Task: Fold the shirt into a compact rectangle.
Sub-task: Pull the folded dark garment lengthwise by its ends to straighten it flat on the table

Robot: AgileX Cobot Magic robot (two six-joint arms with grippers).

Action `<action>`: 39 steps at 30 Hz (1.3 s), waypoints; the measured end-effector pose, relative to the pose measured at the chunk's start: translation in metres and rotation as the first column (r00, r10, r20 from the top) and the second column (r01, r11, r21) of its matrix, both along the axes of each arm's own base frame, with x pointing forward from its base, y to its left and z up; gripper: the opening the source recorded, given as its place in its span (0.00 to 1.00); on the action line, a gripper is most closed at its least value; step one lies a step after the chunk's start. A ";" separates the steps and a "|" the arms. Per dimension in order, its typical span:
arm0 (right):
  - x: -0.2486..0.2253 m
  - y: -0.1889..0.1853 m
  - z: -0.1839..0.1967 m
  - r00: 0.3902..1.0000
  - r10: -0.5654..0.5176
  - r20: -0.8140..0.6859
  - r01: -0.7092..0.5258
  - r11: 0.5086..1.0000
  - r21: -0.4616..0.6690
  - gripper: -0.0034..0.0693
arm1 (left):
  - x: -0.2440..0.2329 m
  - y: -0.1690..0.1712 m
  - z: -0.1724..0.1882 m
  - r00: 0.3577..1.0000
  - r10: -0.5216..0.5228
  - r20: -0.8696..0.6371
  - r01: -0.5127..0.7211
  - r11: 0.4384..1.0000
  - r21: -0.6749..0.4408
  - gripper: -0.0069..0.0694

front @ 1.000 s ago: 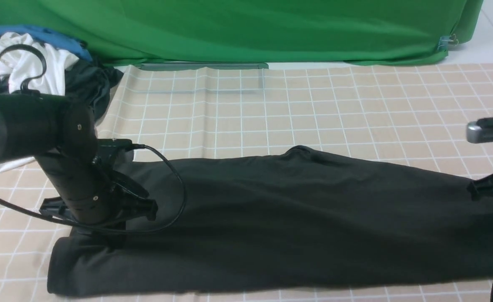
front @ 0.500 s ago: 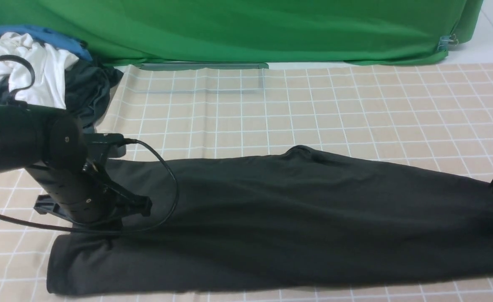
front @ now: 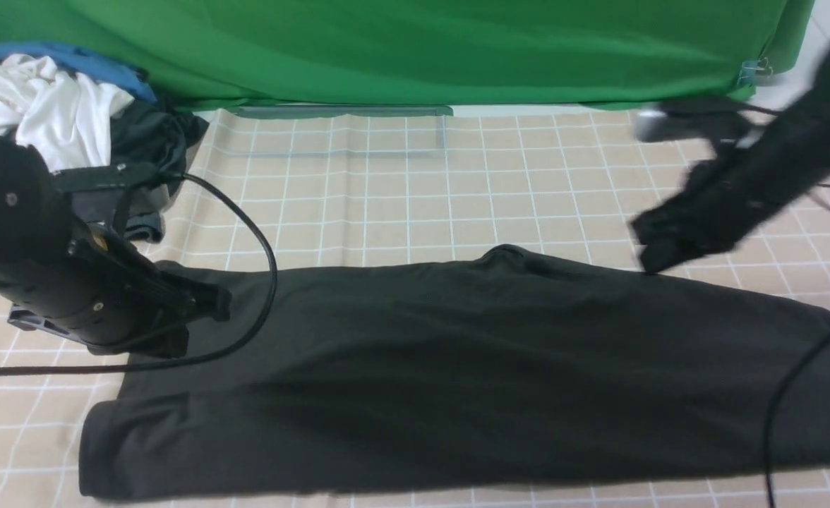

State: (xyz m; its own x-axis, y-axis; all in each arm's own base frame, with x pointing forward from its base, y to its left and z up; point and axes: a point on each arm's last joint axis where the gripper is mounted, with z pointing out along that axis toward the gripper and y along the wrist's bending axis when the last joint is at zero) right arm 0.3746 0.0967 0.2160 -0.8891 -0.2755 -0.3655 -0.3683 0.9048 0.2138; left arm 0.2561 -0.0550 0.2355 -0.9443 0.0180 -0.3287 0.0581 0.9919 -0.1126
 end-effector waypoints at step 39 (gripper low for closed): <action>-0.031 -0.131 0.073 0.929 -0.355 -0.100 0.328 0.919 -0.217 0.21 | -0.051 0.001 0.055 0.995 -0.065 0.074 0.072 0.994 -0.084 0.11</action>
